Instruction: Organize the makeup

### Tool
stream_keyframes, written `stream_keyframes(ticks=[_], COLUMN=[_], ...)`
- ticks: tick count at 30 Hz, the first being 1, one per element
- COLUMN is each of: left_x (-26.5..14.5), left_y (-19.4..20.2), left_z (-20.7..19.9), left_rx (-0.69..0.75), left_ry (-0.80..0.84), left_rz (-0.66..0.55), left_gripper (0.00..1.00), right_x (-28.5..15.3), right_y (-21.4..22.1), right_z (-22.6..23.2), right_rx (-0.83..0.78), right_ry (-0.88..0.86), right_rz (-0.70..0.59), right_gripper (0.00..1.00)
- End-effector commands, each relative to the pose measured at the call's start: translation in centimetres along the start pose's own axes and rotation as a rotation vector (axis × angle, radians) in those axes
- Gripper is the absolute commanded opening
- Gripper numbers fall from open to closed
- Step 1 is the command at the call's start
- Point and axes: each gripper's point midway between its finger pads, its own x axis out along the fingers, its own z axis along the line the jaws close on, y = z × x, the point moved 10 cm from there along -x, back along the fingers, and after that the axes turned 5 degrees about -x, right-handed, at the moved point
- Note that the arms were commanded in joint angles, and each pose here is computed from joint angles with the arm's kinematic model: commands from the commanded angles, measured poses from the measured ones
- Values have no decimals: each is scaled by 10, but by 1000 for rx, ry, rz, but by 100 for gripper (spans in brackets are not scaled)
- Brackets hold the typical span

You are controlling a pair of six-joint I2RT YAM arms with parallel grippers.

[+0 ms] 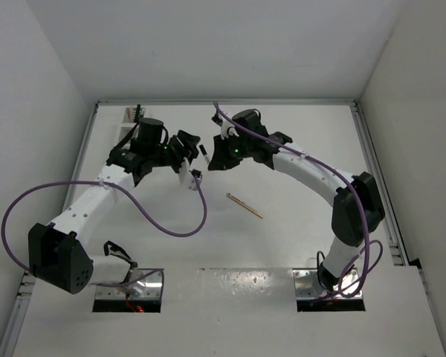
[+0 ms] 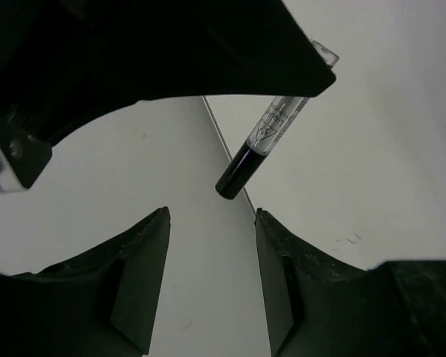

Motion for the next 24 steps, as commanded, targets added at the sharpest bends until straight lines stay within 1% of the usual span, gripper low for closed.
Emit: stream_keyframes(ticks=[1, 5, 11, 14, 15, 17, 18, 21, 22, 24], left_x=[-1, 7, 12, 15, 17, 16, 16, 17, 19, 19], left_y=[-10, -12, -16, -19, -22, -21, -21, -21, -20, -20], left_z=[6, -6, -13, -16, -15, -16, -16, -20, -24, -24], left_rx=[144, 159, 168, 169, 174, 174, 163, 149, 144, 144], left_ry=[-24, 16, 37, 46, 47, 49, 50, 57, 67, 67], left_rz=[3, 11, -1, -12, -20, -11, -11, -12, -14, -14], left_gripper=[55, 55, 55, 55, 49, 39, 29, 16, 9, 2], right_x=[-8, -8, -5, -2, -1, 0, 1, 1, 1, 4], right_y=[-14, -16, -15, -14, -14, -12, -12, -15, -17, -19], right_z=[17, 23, 27, 30, 30, 31, 31, 31, 31, 29], right_rx=[2, -1, 10, 29, 31, 38, 38, 35, 31, 33], right_ry=[-46, -60, -78, -114, -119, -130, -131, -129, -131, -132], right_rz=[-69, -76, -71, -67, -70, -76, -78, -97, -99, -99], right_gripper=[0, 0, 0, 0, 0, 0, 0, 0, 0, 0])
